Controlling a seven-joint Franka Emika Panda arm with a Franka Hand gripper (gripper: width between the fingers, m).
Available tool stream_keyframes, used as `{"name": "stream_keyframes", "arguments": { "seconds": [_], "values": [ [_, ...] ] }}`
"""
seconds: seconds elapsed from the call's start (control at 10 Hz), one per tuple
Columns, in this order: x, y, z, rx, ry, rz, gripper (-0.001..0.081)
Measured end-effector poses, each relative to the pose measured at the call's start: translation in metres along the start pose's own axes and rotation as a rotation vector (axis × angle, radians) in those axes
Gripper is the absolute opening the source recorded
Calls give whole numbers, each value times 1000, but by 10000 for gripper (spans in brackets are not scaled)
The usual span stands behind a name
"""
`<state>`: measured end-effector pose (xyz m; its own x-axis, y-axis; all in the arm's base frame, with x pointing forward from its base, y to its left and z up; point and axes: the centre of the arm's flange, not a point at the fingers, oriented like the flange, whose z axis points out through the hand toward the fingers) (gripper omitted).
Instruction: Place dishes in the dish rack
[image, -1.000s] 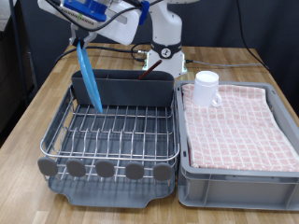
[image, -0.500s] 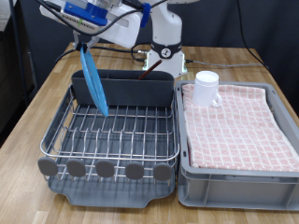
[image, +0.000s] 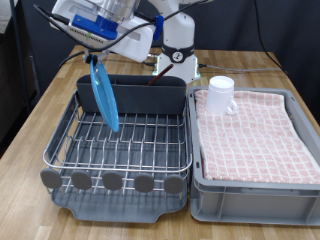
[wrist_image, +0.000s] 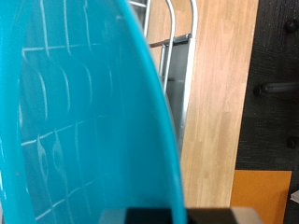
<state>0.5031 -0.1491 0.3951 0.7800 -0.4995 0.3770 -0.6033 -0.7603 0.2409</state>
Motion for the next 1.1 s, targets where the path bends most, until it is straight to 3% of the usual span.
{"name": "stream_keyframes", "arguments": {
  "seconds": [0.3,0.7,1.1],
  "values": [
    [-8,-7,15,15,5,16,26],
    [-13,-14,31,-25,27,24,26],
    [-17,-20,41,-30,35,19,26]
  ]
}}
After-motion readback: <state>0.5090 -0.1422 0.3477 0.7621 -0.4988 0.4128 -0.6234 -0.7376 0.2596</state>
